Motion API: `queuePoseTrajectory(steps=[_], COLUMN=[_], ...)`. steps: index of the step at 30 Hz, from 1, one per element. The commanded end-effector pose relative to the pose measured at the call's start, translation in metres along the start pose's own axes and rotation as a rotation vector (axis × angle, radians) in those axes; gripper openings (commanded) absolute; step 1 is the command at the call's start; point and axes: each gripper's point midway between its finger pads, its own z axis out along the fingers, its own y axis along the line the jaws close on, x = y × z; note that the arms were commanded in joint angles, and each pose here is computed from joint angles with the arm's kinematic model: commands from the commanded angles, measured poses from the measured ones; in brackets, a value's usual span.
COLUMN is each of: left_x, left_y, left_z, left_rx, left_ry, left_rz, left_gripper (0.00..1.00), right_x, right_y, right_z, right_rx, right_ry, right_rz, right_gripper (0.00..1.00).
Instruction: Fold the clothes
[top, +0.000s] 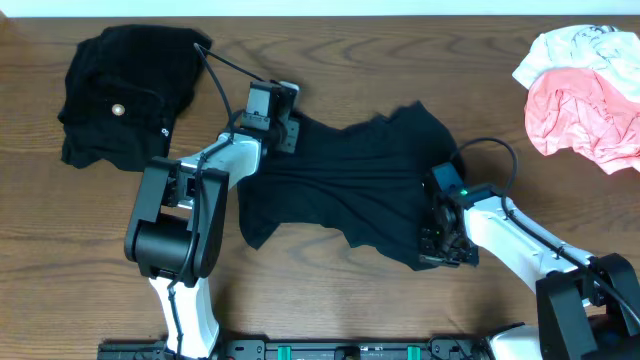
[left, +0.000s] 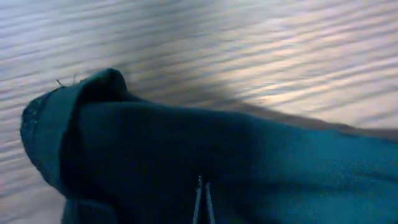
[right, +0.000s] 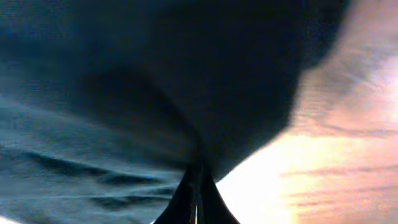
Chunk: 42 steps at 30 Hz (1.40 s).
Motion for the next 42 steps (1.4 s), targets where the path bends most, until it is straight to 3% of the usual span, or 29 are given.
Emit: queuePoseTrajectory(steps=[1,8,19,23,31,34,42], left_x=[0.039,0.045,0.037,0.015,-0.04,-0.03,0.062], left_y=[0.045,0.074,0.067,0.068,0.065,0.063,0.075], left_z=[0.011,0.008,0.004,-0.014,-0.099,-0.125,-0.151], left_rx=[-0.181,-0.223,-0.196,-0.195,-0.19,-0.193,-0.244], left_ry=[0.106,0.112,0.096,0.039,-0.102,-0.056,0.275], left_rz=[-0.093,-0.225,-0.221,-0.222,-0.224,-0.228,-0.357], left_gripper=[0.06,0.06,0.06,0.06,0.06,0.06,0.06], right_x=[-0.002,-0.007,-0.027,-0.067,-0.15,-0.154,-0.119], right_y=[-0.015,-0.032,-0.027,-0.014,0.016,0.022,0.01], right_z=[0.001,0.0,-0.014,-0.061,-0.168,-0.172,-0.145], right_rx=[0.067,0.091,0.056,0.004,-0.097,-0.126,-0.219], right_ry=[-0.028,-0.027,-0.084,-0.253,-0.685,-0.694,-0.459], right_rz=[0.05,0.12,0.134,0.104,-0.043,-0.051,0.006], right_gripper=[0.01,0.01,0.01,0.01,0.01,0.01,0.01])
